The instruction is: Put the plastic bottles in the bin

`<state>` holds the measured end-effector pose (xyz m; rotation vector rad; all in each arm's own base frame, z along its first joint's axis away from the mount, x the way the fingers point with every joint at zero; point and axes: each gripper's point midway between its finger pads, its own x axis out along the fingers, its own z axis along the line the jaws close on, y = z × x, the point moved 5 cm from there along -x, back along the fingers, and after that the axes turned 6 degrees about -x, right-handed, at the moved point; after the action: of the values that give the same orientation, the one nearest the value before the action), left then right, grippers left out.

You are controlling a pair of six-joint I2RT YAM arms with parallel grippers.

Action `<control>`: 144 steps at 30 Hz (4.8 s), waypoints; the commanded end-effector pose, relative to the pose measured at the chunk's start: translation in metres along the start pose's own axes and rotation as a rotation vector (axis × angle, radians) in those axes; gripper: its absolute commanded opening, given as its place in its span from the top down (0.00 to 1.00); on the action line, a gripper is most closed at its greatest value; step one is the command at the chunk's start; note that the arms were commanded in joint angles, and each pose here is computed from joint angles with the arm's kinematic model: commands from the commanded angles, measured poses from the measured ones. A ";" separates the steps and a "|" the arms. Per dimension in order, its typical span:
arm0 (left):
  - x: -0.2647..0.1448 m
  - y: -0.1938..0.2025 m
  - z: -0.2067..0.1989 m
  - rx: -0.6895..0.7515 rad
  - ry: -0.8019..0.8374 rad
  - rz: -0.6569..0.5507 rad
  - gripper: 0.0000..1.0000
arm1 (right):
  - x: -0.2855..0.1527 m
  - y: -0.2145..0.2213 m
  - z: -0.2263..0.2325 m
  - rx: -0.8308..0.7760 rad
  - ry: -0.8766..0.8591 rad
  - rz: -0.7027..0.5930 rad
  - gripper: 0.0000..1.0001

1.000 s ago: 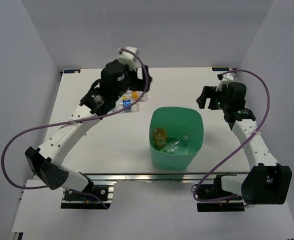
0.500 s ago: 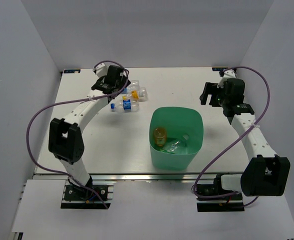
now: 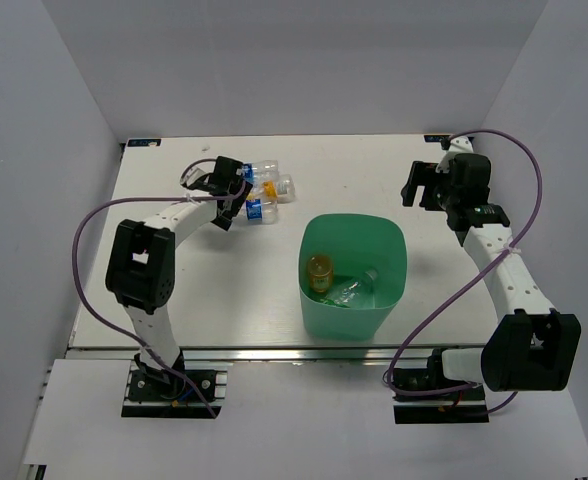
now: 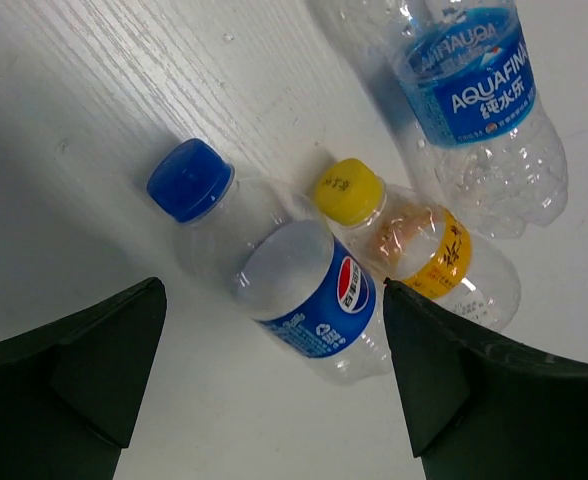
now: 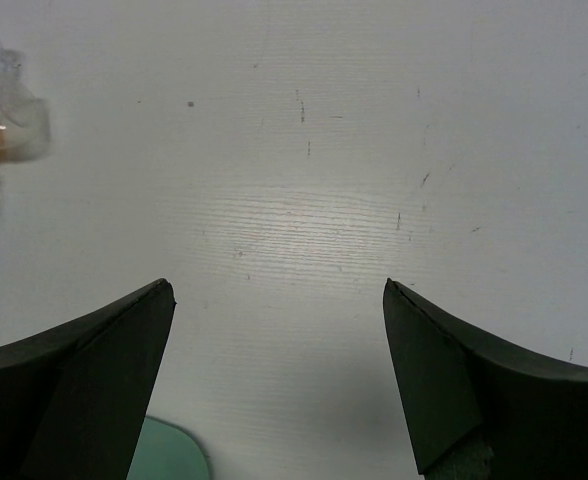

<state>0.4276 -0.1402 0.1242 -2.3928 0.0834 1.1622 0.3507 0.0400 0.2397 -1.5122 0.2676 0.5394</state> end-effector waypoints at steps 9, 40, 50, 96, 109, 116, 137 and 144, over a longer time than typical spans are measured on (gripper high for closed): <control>0.037 0.014 0.011 -0.064 -0.013 0.043 0.02 | 0.006 -0.007 0.002 -0.001 -0.029 0.001 0.11; -0.358 0.091 -0.093 0.812 1.519 0.465 0.75 | -0.022 -0.010 0.010 -0.028 -0.071 -0.113 0.11; -0.385 0.108 -0.066 0.947 1.561 0.476 0.02 | -0.021 -0.007 0.012 -0.037 -0.092 -0.103 0.11; 0.041 0.016 -0.086 -0.260 0.073 0.069 0.02 | -0.003 0.005 -0.007 -0.035 0.042 -0.021 0.11; 0.077 0.050 -0.075 -0.254 0.019 0.125 0.04 | 0.000 0.007 -0.019 -0.044 0.129 -0.002 0.11; 0.090 0.062 -0.066 -0.222 -0.015 0.139 0.22 | 0.002 0.007 -0.020 -0.040 0.136 -0.010 0.11; -0.121 -0.025 -0.120 0.092 0.513 -0.044 0.91 | -0.016 -0.007 -0.001 -0.014 0.015 -0.090 0.11; -0.259 -0.028 -0.161 0.528 1.075 -0.018 0.80 | -0.022 -0.009 0.002 -0.012 -0.003 -0.112 0.11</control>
<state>0.4127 -0.1996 0.3713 -2.4631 0.3856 0.1009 0.3363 0.0368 0.2474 -1.5332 0.2338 0.4854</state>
